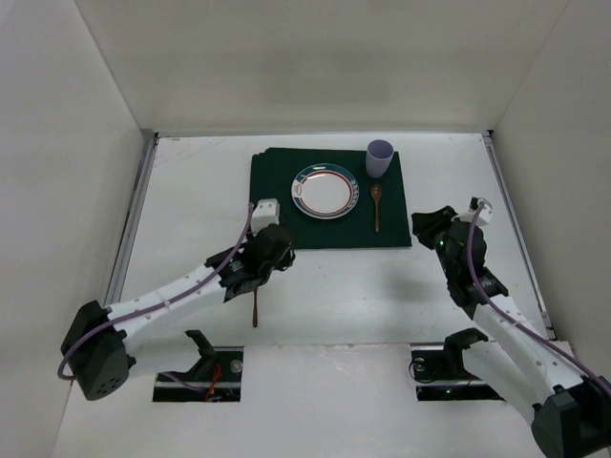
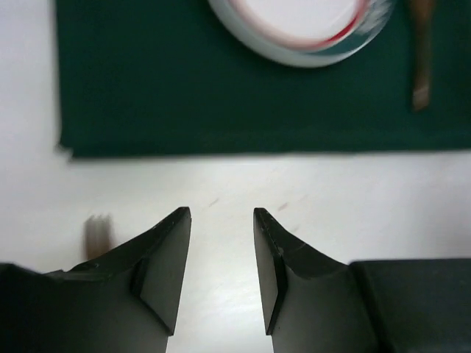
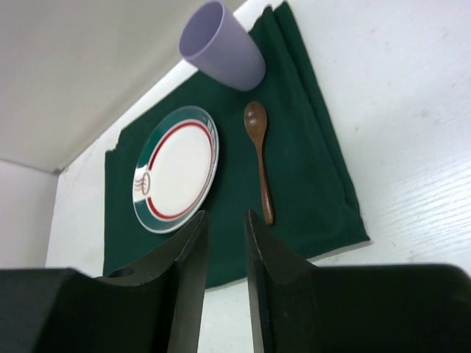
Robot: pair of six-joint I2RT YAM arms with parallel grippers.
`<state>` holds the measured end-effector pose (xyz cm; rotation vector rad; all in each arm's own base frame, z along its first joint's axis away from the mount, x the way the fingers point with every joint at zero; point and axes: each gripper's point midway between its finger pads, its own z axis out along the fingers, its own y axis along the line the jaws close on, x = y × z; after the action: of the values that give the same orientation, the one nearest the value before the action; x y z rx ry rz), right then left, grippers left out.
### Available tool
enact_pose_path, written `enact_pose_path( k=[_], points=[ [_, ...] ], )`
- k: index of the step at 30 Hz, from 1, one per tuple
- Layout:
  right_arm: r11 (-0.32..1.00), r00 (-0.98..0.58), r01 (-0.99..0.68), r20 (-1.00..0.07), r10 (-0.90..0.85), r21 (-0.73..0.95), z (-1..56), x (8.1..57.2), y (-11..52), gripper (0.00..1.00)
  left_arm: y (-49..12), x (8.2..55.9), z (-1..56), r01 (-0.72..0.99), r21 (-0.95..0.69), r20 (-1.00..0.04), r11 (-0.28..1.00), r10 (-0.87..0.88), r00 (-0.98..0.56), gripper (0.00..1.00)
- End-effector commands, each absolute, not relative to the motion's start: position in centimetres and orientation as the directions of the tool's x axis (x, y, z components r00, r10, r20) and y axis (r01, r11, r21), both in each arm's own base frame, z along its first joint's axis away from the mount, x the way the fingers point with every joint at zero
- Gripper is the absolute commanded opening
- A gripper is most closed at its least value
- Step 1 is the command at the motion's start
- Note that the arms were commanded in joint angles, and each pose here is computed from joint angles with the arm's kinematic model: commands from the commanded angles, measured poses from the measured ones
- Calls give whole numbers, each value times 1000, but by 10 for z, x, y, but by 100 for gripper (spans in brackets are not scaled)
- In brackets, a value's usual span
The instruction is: Set the dinner table for one person
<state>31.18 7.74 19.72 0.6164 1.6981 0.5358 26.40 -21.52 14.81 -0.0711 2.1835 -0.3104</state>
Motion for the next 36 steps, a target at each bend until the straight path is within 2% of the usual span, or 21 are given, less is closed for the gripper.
enact_pose_path(
  k=[1, 8, 15, 25, 36],
  points=[
    [743, -139, 12, -735, 664, 669, 229, 319, 94, 33, -151, 221, 104, -52, -76, -733, 996, -91, -674, 37],
    [754, -164, 8, -743, 649, 657, 224, 322, 100, 37, -120, 191, 50, -147, -48, -657, 988, -142, -741, 36],
    [765, -191, -10, -752, 630, 644, 221, 325, 111, 38, -128, 197, 34, -125, 0, -645, 992, -96, -758, 35],
    [768, -196, -8, -754, 627, 641, 219, 325, 112, 39, -121, 188, 21, -175, -8, -626, 985, -141, -767, 25],
    [765, -190, -13, -753, 630, 643, 222, 324, 111, 39, -117, 188, 10, -201, 15, -610, 980, -150, -778, 22]
  ],
)
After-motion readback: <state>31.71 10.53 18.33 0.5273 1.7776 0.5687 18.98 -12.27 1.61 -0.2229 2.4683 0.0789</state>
